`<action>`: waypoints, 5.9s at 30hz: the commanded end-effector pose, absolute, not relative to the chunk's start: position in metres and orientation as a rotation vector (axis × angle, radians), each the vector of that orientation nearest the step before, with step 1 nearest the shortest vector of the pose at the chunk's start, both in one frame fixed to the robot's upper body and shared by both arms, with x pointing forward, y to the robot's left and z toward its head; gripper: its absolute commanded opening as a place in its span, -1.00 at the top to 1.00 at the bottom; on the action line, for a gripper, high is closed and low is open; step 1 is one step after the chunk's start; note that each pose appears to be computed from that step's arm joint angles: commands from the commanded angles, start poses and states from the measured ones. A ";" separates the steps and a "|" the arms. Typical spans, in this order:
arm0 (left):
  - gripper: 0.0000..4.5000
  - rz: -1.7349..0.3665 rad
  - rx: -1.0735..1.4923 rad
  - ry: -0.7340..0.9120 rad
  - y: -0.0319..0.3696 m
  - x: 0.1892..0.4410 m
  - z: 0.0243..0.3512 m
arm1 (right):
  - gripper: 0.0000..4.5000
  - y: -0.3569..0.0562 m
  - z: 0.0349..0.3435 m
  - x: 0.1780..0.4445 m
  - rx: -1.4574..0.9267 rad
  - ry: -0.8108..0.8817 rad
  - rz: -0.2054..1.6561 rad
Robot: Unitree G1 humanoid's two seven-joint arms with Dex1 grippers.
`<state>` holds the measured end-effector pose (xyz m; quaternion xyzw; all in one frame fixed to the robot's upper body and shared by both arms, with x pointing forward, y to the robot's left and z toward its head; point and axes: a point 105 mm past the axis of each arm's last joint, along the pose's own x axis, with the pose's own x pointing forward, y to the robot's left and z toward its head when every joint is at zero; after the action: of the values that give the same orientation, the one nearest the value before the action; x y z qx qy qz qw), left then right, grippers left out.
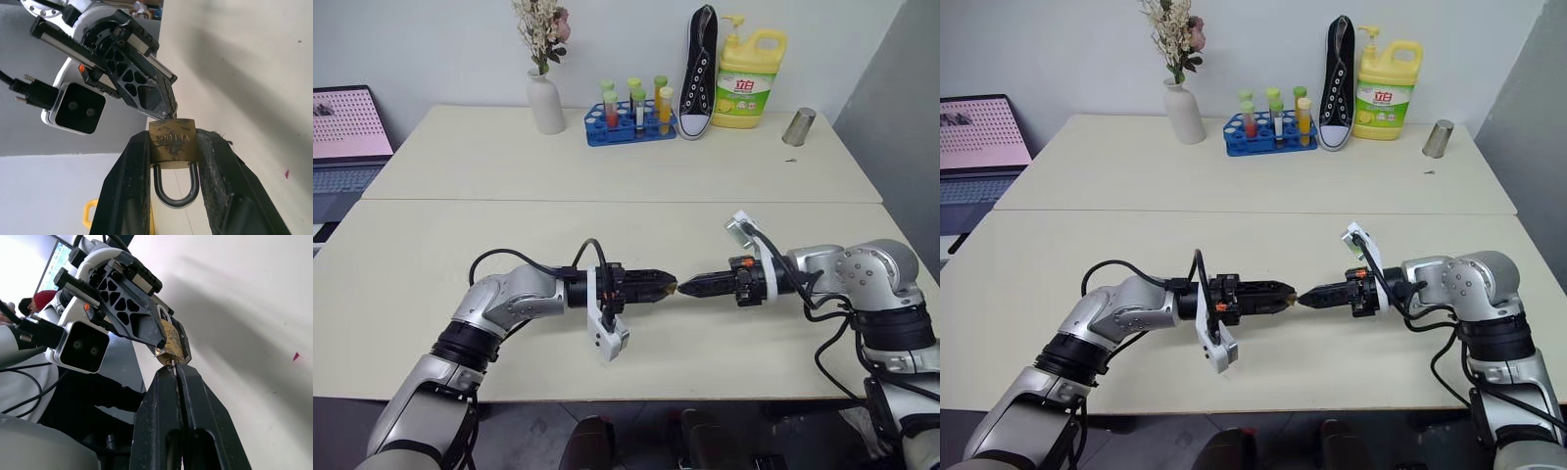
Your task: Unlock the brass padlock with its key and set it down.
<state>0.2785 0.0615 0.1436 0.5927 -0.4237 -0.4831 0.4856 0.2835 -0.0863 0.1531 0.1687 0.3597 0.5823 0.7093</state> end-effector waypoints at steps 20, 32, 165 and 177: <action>0.57 -1.101 1.395 -1.012 0.061 0.279 0.146 | 0.26 -0.081 0.168 0.270 0.168 0.618 1.439; 0.57 -1.047 1.328 -1.021 0.056 0.279 0.157 | -0.88 -0.084 0.170 0.286 0.057 0.247 1.294; 1.00 -1.288 -0.066 -0.029 0.074 0.274 0.191 | 0.92 -0.070 0.175 0.285 0.054 0.179 1.372; 1.00 -1.253 -0.079 -0.060 0.073 0.279 0.196 | 0.92 -0.070 0.175 0.285 0.052 0.182 1.375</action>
<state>0.2837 0.0755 0.1822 -0.0432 0.0010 -0.5781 0.8148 0.2867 -0.0716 0.1656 0.0355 0.1052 0.6259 0.7720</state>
